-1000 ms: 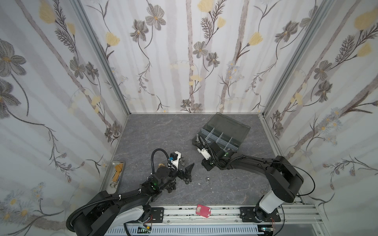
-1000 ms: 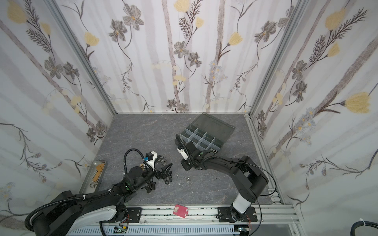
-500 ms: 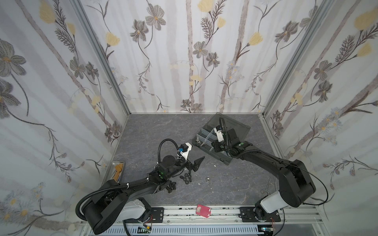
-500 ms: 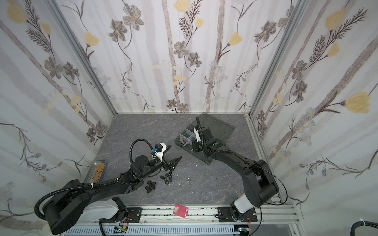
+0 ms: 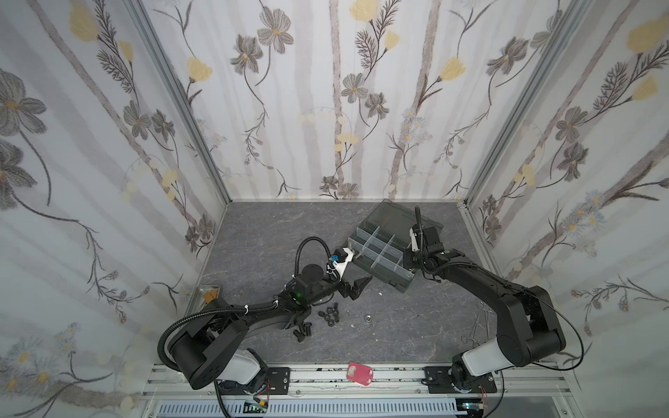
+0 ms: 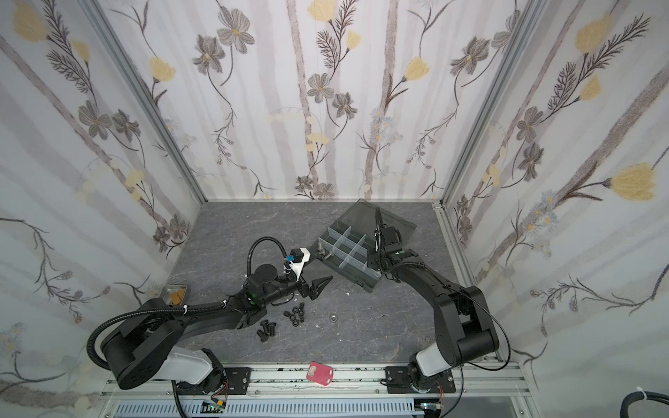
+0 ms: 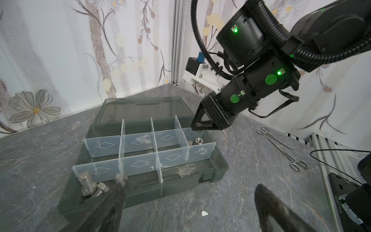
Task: Sort the screws and nuts into containers
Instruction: Place the nut into the container.
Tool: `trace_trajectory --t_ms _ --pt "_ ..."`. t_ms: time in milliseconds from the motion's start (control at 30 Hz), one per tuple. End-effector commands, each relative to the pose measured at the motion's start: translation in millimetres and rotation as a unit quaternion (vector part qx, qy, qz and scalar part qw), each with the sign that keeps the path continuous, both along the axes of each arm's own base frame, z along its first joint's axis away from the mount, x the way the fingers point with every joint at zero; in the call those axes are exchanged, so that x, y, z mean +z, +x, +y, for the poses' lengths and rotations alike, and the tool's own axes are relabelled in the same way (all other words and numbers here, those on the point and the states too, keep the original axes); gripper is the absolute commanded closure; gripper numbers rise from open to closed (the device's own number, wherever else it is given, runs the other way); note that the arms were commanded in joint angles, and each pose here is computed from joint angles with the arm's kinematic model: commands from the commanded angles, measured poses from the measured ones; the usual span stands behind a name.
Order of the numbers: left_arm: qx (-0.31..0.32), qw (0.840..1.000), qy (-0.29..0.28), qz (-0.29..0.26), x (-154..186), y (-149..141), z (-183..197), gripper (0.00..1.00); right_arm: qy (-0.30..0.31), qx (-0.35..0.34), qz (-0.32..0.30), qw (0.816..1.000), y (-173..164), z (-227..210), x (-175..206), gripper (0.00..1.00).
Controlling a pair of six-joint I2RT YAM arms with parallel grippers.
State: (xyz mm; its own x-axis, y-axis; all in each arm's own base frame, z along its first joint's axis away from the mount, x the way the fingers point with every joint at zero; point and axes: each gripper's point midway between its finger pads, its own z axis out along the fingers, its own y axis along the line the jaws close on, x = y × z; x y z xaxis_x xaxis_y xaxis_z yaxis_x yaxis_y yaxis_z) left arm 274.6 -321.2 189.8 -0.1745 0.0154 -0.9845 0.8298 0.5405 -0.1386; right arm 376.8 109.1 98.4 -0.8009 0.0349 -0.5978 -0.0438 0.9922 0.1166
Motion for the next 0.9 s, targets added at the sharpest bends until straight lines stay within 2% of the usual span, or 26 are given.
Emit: trace_trajectory --t_ms 0,167,300,500,667,867 --pt "-0.016 1.000 -0.010 -0.001 3.4 -1.1 -6.1 0.00 -0.011 -0.027 0.001 1.000 0.7 -12.7 -3.9 0.79" --pt "-0.020 1.000 -0.012 0.001 2.4 0.1 -9.3 0.00 -0.016 -0.031 0.007 0.999 1.1 -15.6 -9.8 0.75" --pt "-0.019 1.000 -0.013 0.003 1.9 -0.5 -8.2 0.00 -0.020 -0.033 0.006 0.999 3.3 -17.2 -9.4 0.58" --pt "-0.001 1.000 -0.023 -0.002 7.4 -5.1 8.0 0.00 -0.001 -0.018 -0.010 1.000 3.0 -9.8 8.4 0.50" --pt "0.026 1.000 -0.005 0.015 -4.4 -15.5 33.1 0.00 0.055 0.115 -0.040 0.991 -22.4 50.5 33.6 0.44" --pt "0.056 0.995 0.019 0.085 -39.5 -34.6 61.3 0.00 0.060 0.246 0.006 0.967 -96.1 121.8 -2.7 0.40"
